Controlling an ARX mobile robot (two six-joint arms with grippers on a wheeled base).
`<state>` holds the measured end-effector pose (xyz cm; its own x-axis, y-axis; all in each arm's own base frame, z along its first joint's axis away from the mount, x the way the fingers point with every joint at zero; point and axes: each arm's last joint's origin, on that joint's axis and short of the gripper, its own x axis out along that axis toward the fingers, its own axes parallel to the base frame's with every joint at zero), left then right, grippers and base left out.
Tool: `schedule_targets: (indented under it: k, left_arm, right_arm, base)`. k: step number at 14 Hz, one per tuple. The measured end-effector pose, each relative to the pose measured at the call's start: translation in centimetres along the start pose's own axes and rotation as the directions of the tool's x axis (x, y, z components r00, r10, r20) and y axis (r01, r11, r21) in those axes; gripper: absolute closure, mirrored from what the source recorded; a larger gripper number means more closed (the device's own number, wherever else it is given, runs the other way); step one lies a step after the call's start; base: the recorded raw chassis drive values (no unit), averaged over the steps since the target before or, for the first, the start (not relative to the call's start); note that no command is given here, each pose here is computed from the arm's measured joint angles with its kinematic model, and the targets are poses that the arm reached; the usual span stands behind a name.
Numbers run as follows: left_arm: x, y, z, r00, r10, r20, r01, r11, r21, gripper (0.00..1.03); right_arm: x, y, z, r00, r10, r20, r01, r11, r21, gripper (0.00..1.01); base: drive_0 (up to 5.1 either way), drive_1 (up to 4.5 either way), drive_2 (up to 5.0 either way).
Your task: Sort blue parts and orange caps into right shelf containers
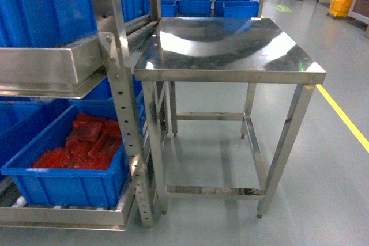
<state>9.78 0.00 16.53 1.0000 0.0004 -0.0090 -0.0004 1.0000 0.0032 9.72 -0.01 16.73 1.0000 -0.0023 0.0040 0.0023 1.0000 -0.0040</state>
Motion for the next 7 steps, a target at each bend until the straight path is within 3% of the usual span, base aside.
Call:
schedule_targets:
  k: [7]
  left_arm:
    - [0.0, 0.0, 0.02, 1.0, 0.0, 0.002, 0.0, 1.0, 0.0, 0.6]
  right_arm:
    - [0.0, 0.0, -0.02, 1.0, 0.001, -0.002, -0.001, 1.0, 0.0, 0.59]
  base:
    - [-5.0, 2.41, 2.4]
